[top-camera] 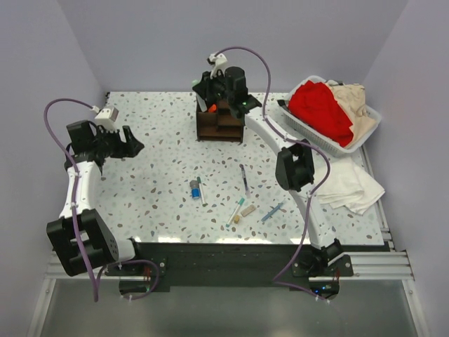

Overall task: Sort the stationery into containers
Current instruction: Place the pen in the storage box.

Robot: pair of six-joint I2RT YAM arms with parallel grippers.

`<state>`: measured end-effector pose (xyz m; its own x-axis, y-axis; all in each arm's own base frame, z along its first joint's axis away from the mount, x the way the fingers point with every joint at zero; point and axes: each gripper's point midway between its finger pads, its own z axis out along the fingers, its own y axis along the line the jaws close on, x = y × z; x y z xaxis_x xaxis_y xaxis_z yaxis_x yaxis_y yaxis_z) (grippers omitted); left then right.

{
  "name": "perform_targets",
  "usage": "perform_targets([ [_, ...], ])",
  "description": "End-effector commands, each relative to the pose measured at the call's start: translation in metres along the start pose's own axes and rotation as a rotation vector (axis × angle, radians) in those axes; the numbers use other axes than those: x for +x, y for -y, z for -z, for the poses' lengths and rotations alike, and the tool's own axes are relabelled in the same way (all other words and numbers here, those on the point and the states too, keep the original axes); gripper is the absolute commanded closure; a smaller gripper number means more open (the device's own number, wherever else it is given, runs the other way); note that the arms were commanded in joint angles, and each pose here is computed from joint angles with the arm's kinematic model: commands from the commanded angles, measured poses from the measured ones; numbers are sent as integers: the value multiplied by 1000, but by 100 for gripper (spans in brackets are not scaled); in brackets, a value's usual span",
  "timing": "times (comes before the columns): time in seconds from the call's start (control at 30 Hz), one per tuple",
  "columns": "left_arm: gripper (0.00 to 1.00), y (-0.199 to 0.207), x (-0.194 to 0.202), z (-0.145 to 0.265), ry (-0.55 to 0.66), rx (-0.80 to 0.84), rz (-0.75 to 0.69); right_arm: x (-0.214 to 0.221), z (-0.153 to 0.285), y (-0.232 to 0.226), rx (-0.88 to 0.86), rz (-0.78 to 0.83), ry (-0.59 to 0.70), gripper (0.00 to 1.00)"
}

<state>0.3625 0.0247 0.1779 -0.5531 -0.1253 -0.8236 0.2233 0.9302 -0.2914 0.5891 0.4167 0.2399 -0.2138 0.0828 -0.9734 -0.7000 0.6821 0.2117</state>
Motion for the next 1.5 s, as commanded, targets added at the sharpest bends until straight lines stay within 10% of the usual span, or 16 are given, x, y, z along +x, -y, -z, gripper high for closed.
perform_targets([
  [0.0, 22, 2, -5, 1, 3, 11, -24, -73, 4, -9, -2, 23, 207, 100],
  [0.4, 22, 3, -11, -2, -5, 26, -31, -40, -12, 22, 114, 76, 207, 100],
  [0.43, 22, 5, -12, -2, -5, 32, -39, -35, -12, 26, 127, 74, 202, 78],
  [0.6, 22, 7, -13, -1, -10, 36, -62, -33, -7, 26, 130, 83, 200, 39],
  [0.87, 22, 20, -16, -4, 9, 82, -113, -67, 30, 3, 101, 107, 197, 25],
  [1.1, 21, 80, 14, -15, -97, 299, -465, -105, 111, -38, 12, 258, 151, 15],
  [1.33, 21, 91, 15, -24, -81, 323, -551, -6, 202, -62, -229, 577, -306, 2],
  [1.47, 21, 106, 22, -33, -99, 371, -549, 64, 256, -63, -266, 423, -625, 11],
])
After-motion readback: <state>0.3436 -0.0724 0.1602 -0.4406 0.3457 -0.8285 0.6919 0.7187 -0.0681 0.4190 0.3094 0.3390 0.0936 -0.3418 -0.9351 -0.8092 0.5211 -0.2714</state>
